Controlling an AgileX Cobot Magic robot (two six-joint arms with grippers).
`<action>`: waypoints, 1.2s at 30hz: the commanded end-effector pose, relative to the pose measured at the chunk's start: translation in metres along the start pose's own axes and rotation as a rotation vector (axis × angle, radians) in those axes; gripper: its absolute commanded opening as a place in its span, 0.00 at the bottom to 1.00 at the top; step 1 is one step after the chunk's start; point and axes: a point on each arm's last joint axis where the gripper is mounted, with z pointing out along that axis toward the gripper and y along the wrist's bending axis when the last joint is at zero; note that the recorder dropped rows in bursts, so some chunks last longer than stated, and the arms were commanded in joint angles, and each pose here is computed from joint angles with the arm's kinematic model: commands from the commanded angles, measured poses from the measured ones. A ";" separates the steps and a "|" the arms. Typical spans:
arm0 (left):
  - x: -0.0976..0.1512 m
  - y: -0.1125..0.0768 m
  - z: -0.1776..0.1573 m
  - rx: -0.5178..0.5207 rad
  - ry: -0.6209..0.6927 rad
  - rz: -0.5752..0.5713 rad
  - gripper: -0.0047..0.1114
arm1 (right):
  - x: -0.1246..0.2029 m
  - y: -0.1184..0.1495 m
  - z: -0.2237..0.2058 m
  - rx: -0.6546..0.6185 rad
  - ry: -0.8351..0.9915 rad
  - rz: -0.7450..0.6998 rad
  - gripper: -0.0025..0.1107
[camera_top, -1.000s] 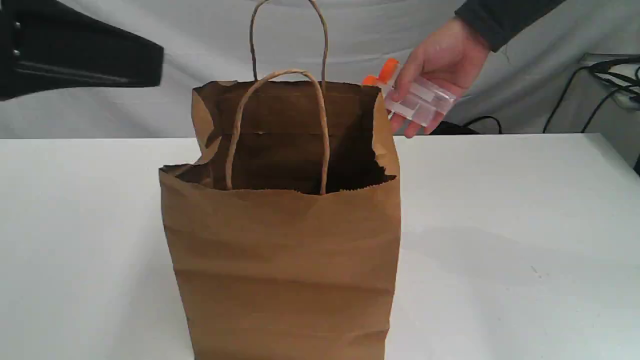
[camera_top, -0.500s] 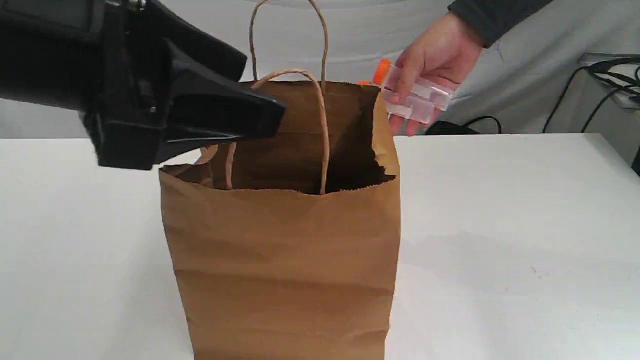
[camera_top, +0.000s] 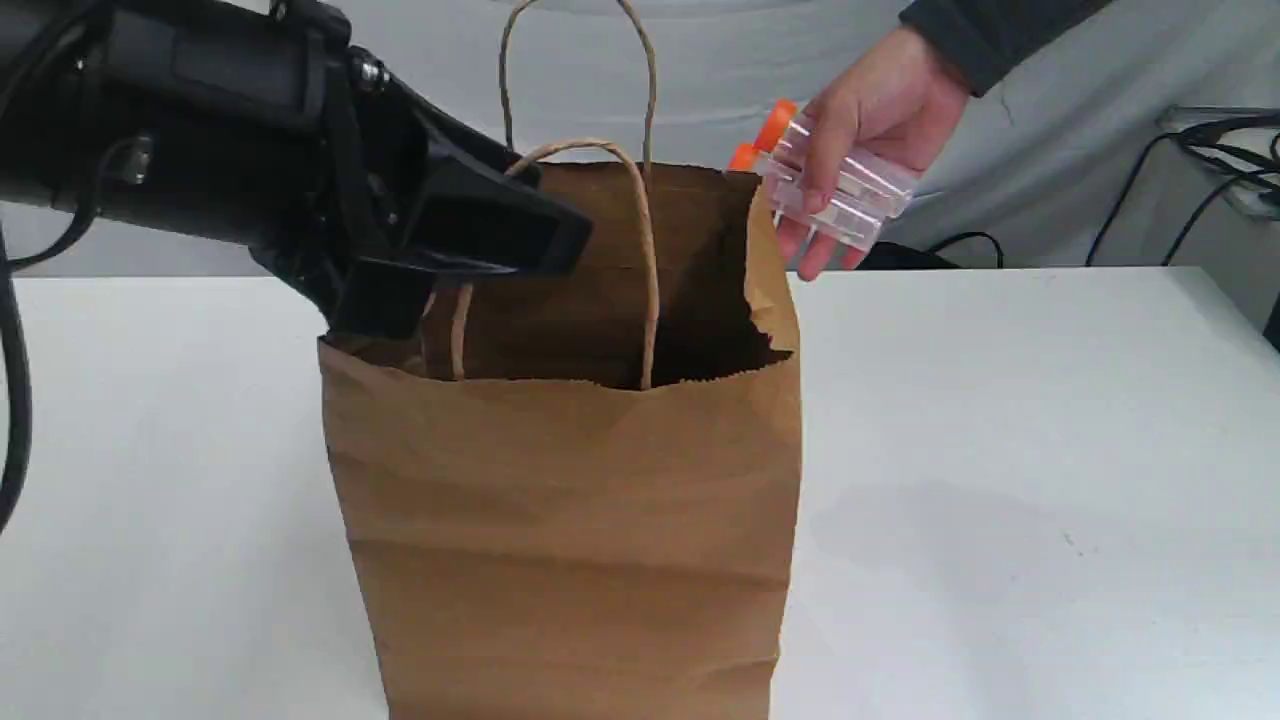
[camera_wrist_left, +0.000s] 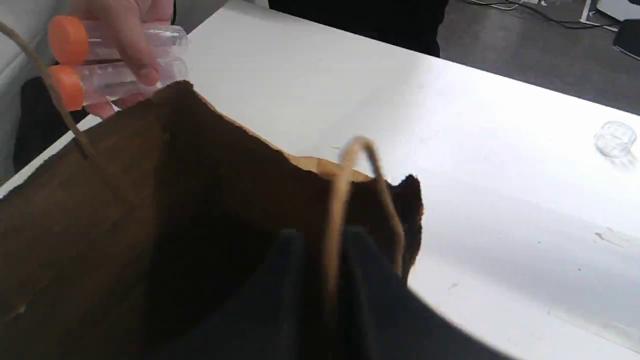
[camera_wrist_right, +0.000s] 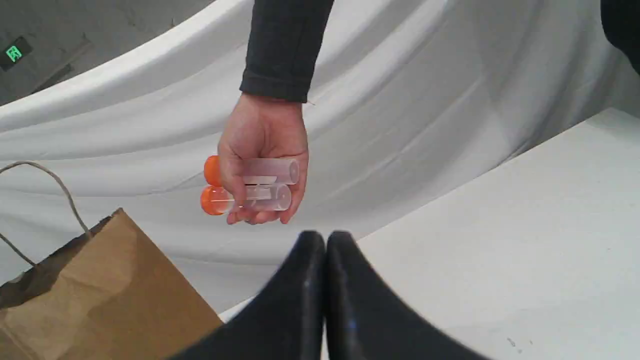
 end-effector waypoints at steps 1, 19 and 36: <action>-0.003 0.000 -0.001 -0.017 -0.017 0.005 0.04 | 0.001 -0.001 0.000 0.005 -0.002 -0.014 0.02; -0.006 0.004 -0.001 -0.062 -0.048 0.002 0.04 | -0.019 -0.001 -0.002 -0.006 -0.207 0.133 0.02; -0.006 0.005 -0.001 -0.068 -0.052 -0.027 0.04 | -0.202 0.130 0.044 -0.044 -0.105 -0.476 0.02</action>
